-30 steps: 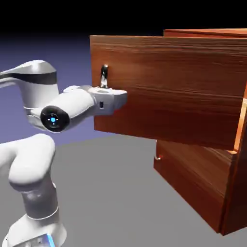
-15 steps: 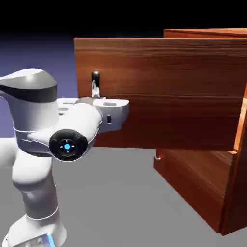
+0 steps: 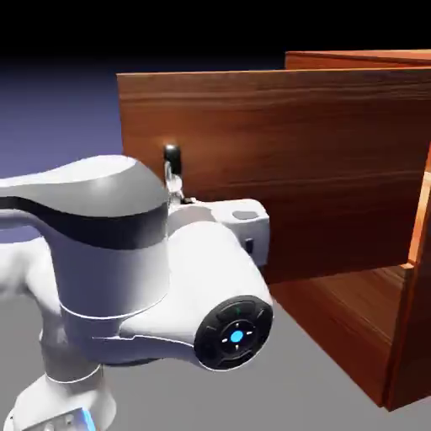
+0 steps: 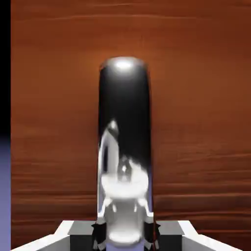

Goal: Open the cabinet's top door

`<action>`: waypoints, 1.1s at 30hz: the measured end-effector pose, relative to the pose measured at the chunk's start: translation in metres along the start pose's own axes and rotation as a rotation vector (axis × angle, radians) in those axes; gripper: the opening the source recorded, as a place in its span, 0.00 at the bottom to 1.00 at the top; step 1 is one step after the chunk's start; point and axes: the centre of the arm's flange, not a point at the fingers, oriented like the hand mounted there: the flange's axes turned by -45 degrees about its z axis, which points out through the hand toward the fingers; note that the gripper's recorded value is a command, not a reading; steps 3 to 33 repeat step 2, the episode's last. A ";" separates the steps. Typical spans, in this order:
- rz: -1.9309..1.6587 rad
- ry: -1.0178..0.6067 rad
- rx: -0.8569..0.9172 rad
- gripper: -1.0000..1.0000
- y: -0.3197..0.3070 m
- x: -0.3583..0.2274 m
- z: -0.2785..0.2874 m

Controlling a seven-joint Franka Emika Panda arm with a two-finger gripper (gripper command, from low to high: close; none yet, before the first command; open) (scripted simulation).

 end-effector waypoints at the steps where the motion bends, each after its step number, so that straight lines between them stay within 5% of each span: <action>1: 0.000 0.000 0.019 0.00 0.003 0.000 -0.008; 33: 0.000 0.000 0.037 0.00 0.006 0.000 -0.016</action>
